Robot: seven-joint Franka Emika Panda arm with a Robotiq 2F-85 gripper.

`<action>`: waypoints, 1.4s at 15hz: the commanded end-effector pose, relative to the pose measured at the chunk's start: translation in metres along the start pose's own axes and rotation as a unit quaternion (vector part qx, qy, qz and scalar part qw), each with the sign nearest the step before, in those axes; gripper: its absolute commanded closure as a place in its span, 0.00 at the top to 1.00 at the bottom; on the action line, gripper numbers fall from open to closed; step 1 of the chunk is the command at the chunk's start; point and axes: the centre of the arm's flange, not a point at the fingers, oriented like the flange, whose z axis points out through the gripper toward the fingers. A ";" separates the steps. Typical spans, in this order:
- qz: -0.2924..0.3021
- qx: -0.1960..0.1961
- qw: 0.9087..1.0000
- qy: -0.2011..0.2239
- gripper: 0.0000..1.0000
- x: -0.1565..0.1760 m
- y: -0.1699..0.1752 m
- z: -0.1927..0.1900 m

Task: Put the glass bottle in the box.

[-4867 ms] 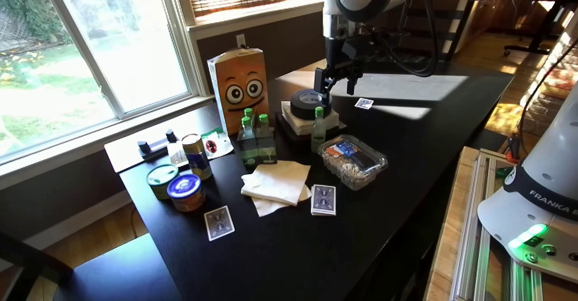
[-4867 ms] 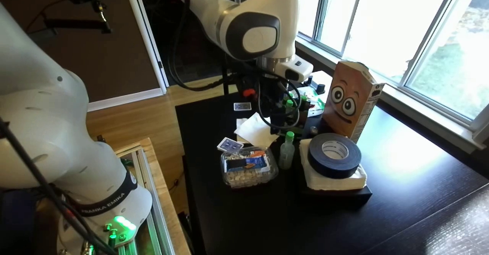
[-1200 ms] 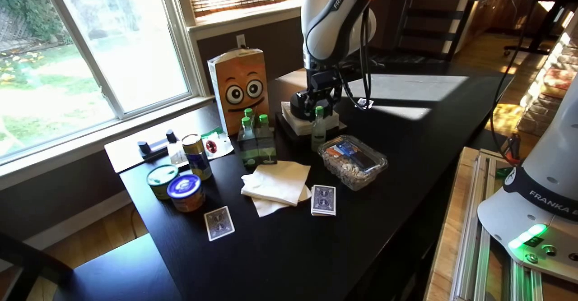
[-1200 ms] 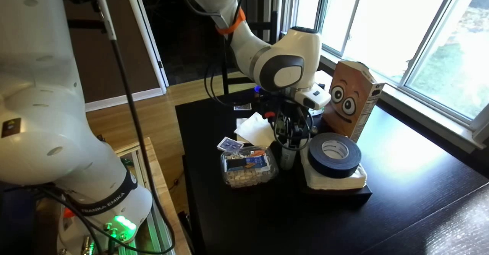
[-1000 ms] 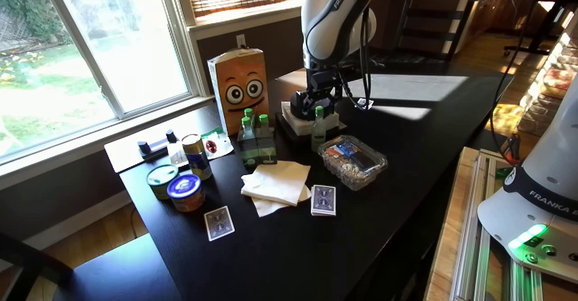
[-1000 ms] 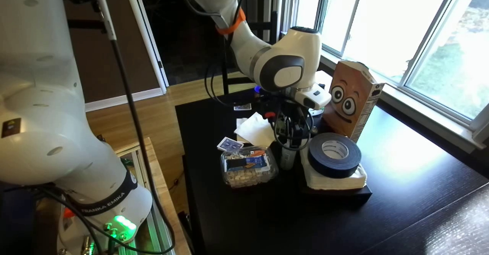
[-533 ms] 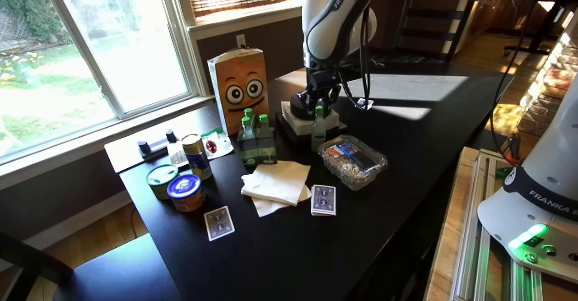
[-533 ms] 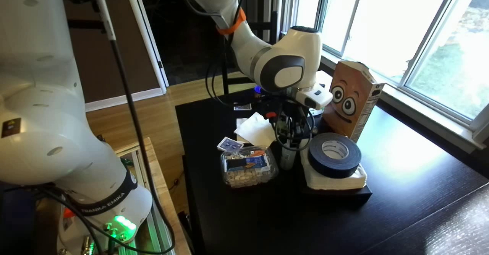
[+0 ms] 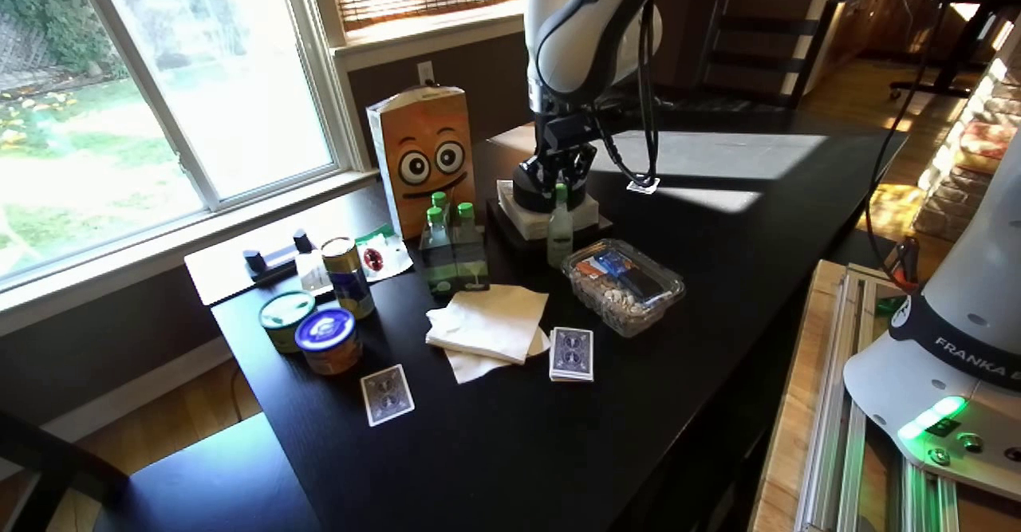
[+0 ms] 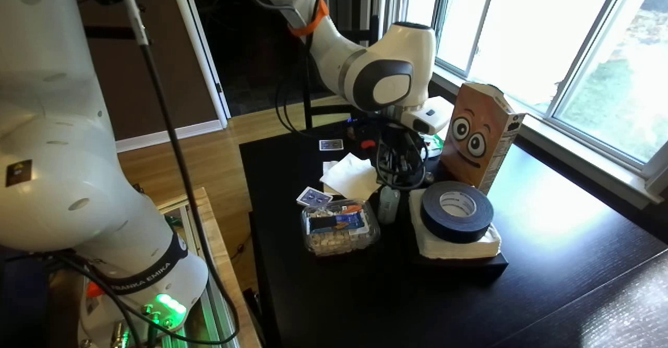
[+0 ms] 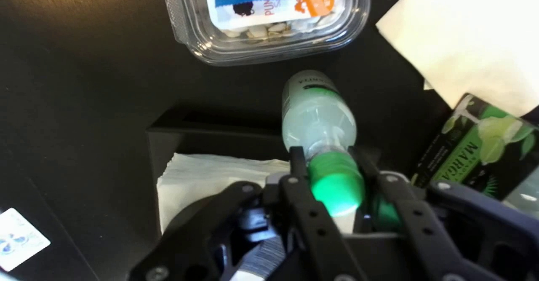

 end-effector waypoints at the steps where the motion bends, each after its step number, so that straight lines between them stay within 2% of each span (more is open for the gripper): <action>1: -0.064 0.005 0.998 0.008 0.07 -0.009 -0.032 -0.063; 6: -0.156 -0.005 0.987 0.029 0.07 0.003 -0.093 -0.137; 8: -0.188 0.004 0.982 0.007 0.07 0.011 -0.099 -0.153; 9: -0.159 0.005 0.987 0.021 0.30 -0.008 -0.093 -0.136; 12: -0.181 0.003 0.983 0.018 0.30 -0.002 -0.096 -0.149; 13: -0.158 0.007 0.987 0.010 0.07 -0.006 -0.092 -0.135; 15: -0.122 0.033 0.991 0.032 0.07 0.010 -0.095 -0.133; 17: -0.097 0.039 0.993 0.059 0.07 0.029 -0.097 -0.134; 19: -0.079 0.032 0.993 0.078 0.07 0.047 -0.096 -0.135; 20: -0.079 0.026 0.994 0.075 0.07 0.051 -0.094 -0.138; 21: -0.081 0.004 0.995 0.063 0.07 0.054 -0.089 -0.142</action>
